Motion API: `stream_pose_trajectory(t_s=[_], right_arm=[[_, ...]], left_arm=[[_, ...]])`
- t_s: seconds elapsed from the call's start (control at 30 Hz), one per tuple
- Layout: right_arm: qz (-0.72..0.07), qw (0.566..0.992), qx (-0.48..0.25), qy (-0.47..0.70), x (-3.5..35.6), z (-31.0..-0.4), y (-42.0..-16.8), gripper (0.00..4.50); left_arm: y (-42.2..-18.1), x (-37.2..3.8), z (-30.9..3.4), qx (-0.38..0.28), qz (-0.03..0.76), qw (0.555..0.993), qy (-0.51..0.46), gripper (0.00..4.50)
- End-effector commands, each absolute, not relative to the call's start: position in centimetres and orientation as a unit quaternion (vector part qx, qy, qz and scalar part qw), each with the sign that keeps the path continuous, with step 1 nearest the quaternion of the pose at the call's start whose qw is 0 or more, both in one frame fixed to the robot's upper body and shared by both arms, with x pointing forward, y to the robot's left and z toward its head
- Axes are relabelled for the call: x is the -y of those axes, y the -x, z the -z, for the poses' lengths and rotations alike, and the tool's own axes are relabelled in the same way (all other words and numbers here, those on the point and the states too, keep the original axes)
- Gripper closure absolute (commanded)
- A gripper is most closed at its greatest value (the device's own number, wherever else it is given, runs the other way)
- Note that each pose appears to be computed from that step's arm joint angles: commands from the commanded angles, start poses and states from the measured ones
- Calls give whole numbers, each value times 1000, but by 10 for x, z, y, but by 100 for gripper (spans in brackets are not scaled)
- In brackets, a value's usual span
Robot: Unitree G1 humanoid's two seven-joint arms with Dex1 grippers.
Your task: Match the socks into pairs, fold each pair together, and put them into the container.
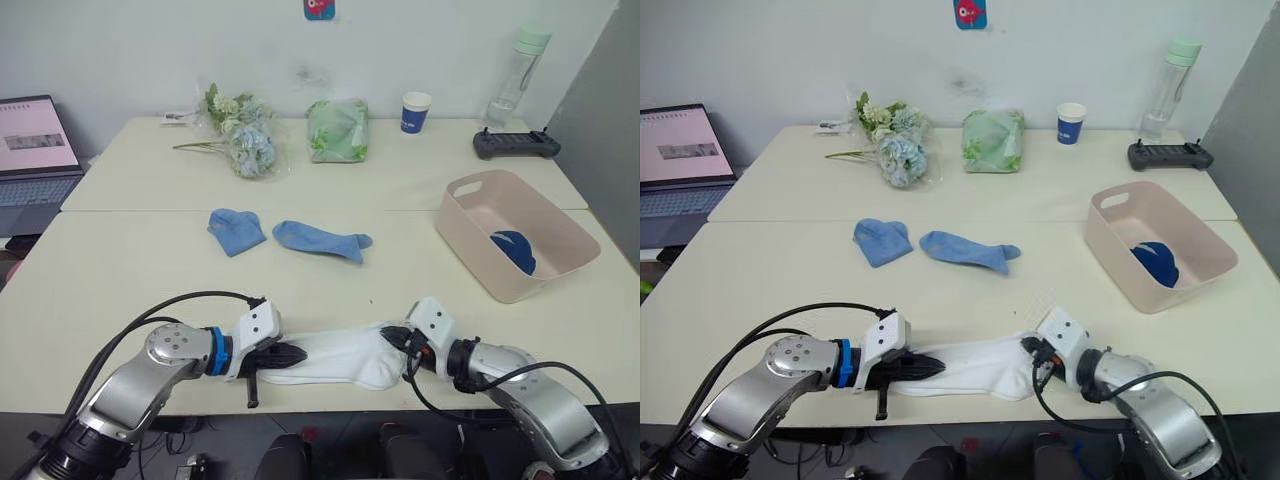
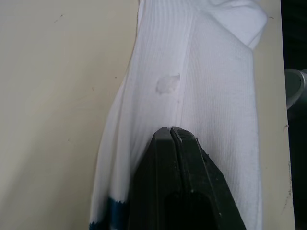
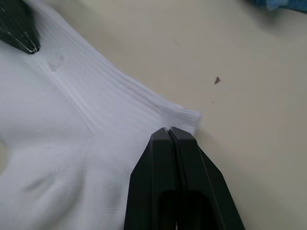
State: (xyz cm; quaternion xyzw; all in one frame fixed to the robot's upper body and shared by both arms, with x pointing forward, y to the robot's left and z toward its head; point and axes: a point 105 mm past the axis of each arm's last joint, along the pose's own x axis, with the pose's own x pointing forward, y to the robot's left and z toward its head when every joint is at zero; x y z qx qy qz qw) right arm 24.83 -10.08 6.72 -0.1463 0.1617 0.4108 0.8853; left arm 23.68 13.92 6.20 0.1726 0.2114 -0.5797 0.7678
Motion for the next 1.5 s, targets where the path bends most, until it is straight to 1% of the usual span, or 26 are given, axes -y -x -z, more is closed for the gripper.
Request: stream_pose_trajectory(t_s=[0.03, 0.1, 0.13, 0.2, 0.3, 0.43, 0.5, 0.7, 0.8, 0.93, 0.97, 1.1, 1.23, 1.33, 1.4, 1.5], right_arm=[[-410, 898, -87, 129, 95, -104, -247, 445], [-406, 904, -79, 110, 96, -111, -244, 445], [-398, 909, -78, 99, 98, -114, -244, 429], [-392, 913, -83, 77, 102, -115, -243, 385], [-387, 915, -101, 58, 105, -110, -239, 282], [-385, 911, -134, 57, 107, -94, -230, 143], [-383, 911, -144, 55, 107, -89, -227, 71], [-399, 895, -178, 90, 99, -66, -219, 71], [-414, 884, -179, 125, 92, -60, -219, 132], [-417, 884, -168, 129, 89, -63, -222, 264], [-416, 885, -164, 128, 89, -64, -223, 305], [-399, 893, -152, 144, 102, -71, -229, 445], [-381, 901, -146, 148, 117, -81, -233, 449], [-370, 907, -136, 146, 129, -95, -237, 449], [-379, 904, -131, 147, 130, -104, -235, 449], [-419, 888, -126, 140, 119, -121, -227, 449]], left_arm=[[-238, -134, -75, -172, 601, 758, -187, 450], [-239, -123, -91, -133, 621, 752, -179, 450], [-240, -117, -99, -116, 630, 748, -173, 450], [-239, -110, -104, -103, 643, 740, -172, 450], [-242, -107, -94, -111, 643, 735, -184, 450], [-248, -111, -76, -131, 621, 753, -175, 450], [-248, -114, -69, -140, 618, 753, -175, 450], [-238, -122, -57, -155, 622, 746, -182, 450], [-239, -123, -59, -149, 617, 751, -182, 450], [-241, -123, -63, -131, 614, 755, -188, 450], [-241, -123, -65, -126, 613, 757, -189, 450], [-247, -114, -76, -93, 609, 766, -187, 450], [-254, -103, -85, -68, 613, 765, -186, 450], [-261, -88, -89, -53, 623, 757, -187, 450], [-264, -78, -90, -48, 632, 748, -194, 450], [-266, -64, -81, -54, 648, 729, -213, 450]])
